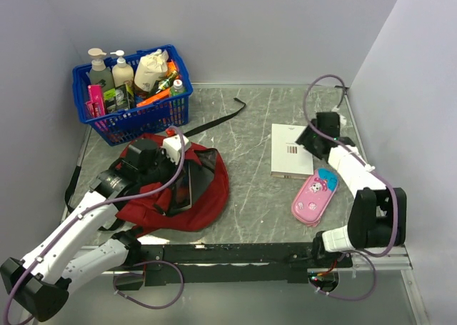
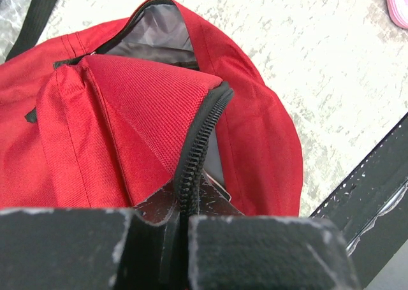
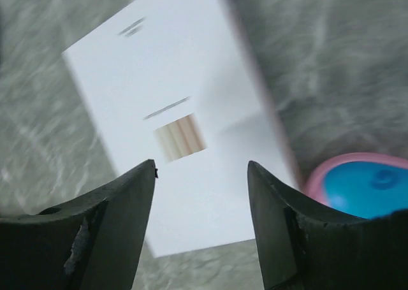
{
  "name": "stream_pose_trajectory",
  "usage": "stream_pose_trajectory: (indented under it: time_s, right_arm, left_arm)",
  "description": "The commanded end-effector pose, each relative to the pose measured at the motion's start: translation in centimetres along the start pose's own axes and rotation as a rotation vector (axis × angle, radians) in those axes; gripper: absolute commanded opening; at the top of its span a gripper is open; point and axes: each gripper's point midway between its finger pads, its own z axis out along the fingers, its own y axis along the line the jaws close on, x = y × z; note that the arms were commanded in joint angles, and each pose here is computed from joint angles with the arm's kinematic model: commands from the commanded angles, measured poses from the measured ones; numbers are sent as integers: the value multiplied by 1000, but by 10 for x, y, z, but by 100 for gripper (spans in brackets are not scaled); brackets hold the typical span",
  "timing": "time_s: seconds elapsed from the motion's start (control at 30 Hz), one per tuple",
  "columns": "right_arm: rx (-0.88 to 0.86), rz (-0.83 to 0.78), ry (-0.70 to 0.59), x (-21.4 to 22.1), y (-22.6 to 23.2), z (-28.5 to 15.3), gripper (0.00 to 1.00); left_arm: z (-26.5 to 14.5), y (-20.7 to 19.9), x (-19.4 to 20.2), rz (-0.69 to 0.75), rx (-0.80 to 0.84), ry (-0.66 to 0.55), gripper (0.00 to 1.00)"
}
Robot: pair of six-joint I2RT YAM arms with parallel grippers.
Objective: Pack the student bag
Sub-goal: Move the book to the center of the board.
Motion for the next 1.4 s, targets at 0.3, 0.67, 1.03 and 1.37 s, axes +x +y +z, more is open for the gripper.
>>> stream_pose_trajectory:
  time_s: [0.3,0.67,1.03,1.37]
  right_arm:
    - [100,97,67,-12,-60,40,53]
    - [-113,203,207,20,-37,59,33]
    - [-249,254,202,26,-15,45,0]
    - [-555,193,155,24,59,-50,0]
  left_arm:
    - [-14,6,-30,27,-29,-134,1]
    - [-20,13,-41,8,-50,-167,1]
    - [-22,17,-45,5,-62,-178,1]
    - [-24,22,-52,7,-79,-192,1]
